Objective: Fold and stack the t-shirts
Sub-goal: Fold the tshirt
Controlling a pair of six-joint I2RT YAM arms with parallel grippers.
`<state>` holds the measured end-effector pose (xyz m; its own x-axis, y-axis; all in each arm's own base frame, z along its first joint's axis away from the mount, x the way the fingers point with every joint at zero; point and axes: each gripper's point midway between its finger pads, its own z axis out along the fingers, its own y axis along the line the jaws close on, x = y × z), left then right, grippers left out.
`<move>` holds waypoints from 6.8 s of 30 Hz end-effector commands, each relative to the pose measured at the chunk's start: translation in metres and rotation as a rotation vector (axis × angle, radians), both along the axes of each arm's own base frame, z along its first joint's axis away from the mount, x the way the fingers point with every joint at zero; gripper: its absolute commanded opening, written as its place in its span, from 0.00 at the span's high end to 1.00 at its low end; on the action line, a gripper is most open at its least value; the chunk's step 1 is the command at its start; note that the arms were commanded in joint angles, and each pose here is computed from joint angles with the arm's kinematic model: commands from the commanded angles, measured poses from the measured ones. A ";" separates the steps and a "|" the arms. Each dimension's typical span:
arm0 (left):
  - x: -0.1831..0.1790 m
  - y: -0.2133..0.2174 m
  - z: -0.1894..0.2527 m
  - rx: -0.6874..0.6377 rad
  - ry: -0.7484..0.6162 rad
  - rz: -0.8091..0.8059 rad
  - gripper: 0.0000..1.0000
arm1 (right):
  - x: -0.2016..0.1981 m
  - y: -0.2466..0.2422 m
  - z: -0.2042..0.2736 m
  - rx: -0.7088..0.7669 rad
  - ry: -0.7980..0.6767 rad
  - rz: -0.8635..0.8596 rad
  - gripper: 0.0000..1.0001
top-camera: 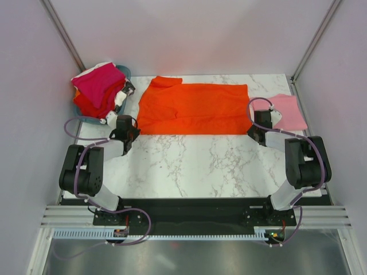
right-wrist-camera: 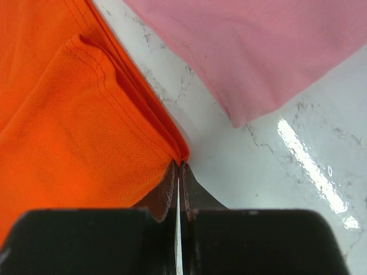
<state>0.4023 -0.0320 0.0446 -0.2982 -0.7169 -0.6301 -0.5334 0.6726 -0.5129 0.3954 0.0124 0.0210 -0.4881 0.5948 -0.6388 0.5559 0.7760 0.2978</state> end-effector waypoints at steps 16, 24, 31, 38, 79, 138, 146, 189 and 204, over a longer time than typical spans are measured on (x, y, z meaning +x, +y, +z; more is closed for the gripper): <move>-0.070 0.004 0.006 -0.084 0.009 0.042 0.98 | -0.074 0.006 0.011 0.059 0.054 0.049 1.00; -0.133 0.002 -0.005 -0.161 0.005 0.049 0.98 | -0.128 0.010 0.036 0.117 0.020 0.041 1.00; -0.165 0.007 0.004 -0.178 -0.019 0.064 0.59 | -0.157 0.010 0.063 0.132 -0.070 0.055 0.49; -0.156 0.005 0.072 -0.098 -0.112 -0.034 0.44 | -0.136 0.021 0.116 0.068 -0.197 0.234 0.49; -0.112 -0.008 -0.027 -0.171 0.128 -0.128 0.51 | -0.014 0.381 0.025 0.549 -0.026 0.835 0.54; -0.113 -0.086 -0.024 -0.208 0.127 -0.334 0.53 | 0.012 0.402 0.005 0.668 -0.050 0.775 0.61; -0.115 -0.086 -0.024 -0.203 0.130 -0.343 0.53 | 0.026 0.402 0.016 0.696 -0.119 0.778 0.59; -0.110 -0.086 -0.007 -0.179 0.097 -0.363 0.53 | -0.028 0.402 0.039 0.679 -0.060 0.918 0.42; -0.110 -0.086 -0.005 -0.178 0.094 -0.364 0.53 | -0.031 0.428 0.024 0.781 -0.016 0.916 0.50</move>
<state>0.2858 -0.1195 0.0300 -0.6177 -0.6628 -0.4232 -0.3527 0.7145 -0.6043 0.3578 0.4276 0.0352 -0.9286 0.2492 -0.2749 -0.1010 0.5431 0.8336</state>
